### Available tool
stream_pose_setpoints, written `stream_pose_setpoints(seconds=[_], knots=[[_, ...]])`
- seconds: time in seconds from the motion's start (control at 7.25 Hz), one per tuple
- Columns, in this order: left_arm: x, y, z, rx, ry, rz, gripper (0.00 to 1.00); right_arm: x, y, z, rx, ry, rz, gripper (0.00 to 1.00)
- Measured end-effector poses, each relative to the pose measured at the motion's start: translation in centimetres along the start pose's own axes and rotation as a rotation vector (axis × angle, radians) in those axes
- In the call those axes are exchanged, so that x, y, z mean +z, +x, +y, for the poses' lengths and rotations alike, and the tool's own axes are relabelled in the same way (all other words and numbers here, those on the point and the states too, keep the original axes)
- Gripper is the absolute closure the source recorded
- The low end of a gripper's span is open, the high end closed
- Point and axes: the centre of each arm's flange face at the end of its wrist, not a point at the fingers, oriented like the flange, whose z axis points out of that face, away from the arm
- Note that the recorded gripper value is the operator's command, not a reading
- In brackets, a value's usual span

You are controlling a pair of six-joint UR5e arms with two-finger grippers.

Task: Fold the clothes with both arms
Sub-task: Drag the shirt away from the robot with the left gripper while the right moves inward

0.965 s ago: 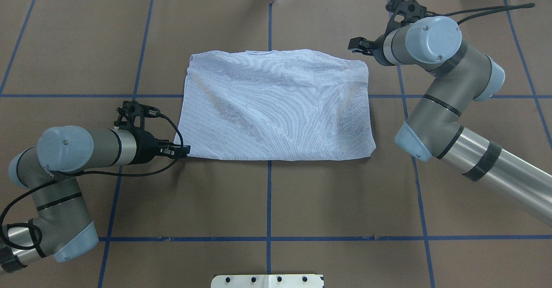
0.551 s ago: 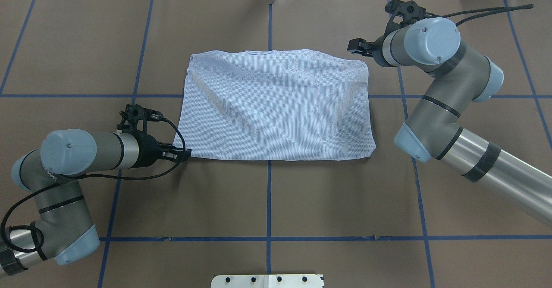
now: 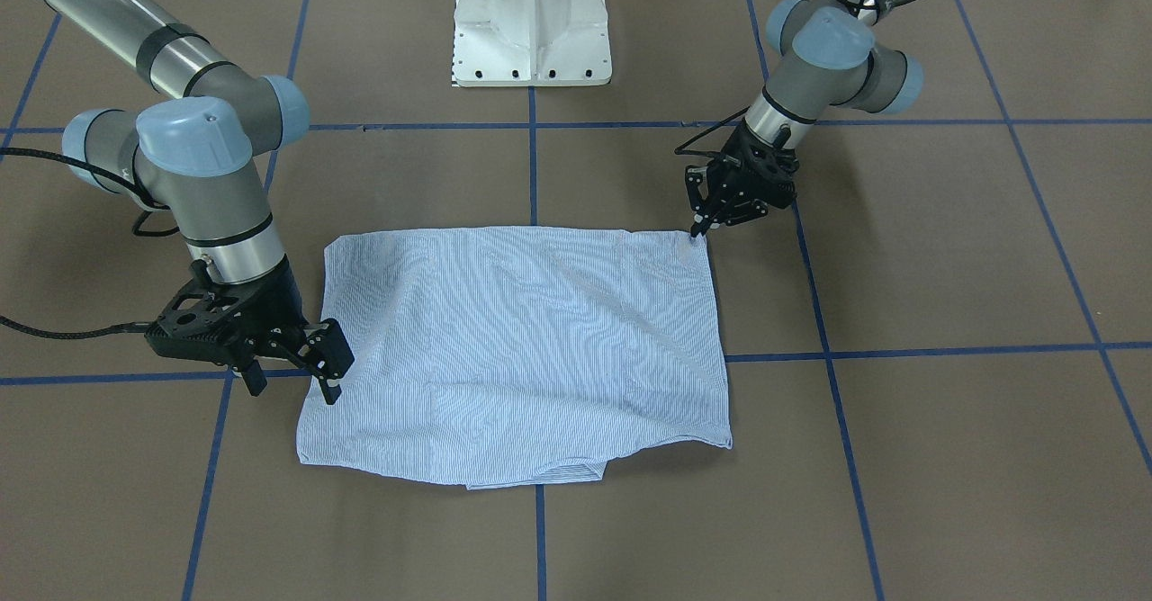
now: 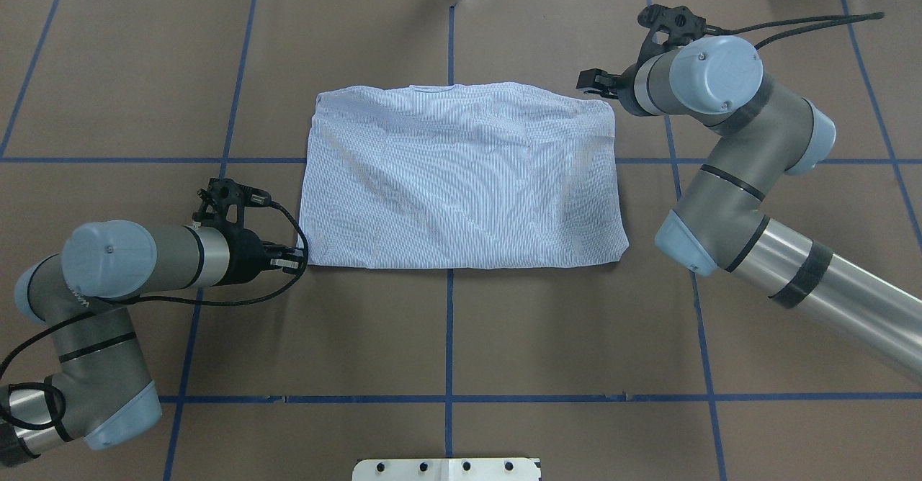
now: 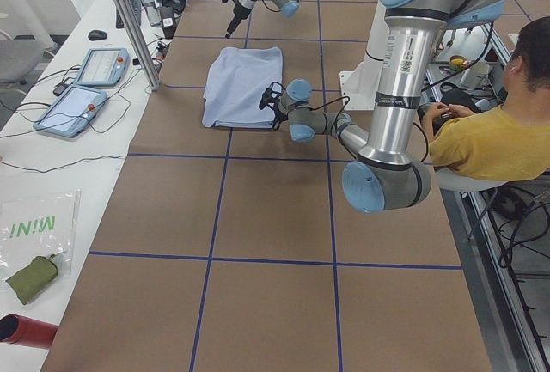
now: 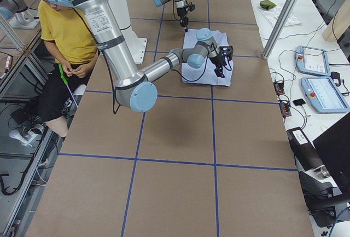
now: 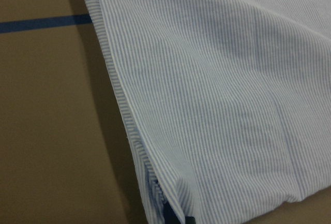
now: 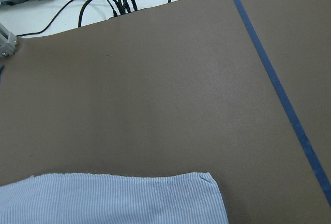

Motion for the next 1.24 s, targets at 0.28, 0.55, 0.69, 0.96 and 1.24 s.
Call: stream_pose_setpoints(seconds=[0.28,0.55,0.69,0.96,1.24], knots=[[-1.0,-2.9,-1.1,0.067,0.021,-0.044,1.0,0.0,-0.2,0.3,0.001,-0.001,-0.003,0.0],[-1.8,-8.9,-4.6,0.147,0.062,-0.144,1.0,-0.2,-0.7,0.6,0.0,0.002,-0.009,0.0],[-1.8,-12.8,-7.9,0.189,0.088,-0.216,1.0,-0.4,-1.1,0.9,-0.001,0.002,-0.015,0.0],[0.2,-18.6,-16.5,0.232,0.117,-0.343,1.0,-1.2,-2.5,1.9,0.007,0.002,-0.043,0.0],[2.9,-18.9,-23.9,0.221,0.135,-0.398,1.0,-2.4,-4.8,4.4,0.03,0.005,-0.08,0.0]])
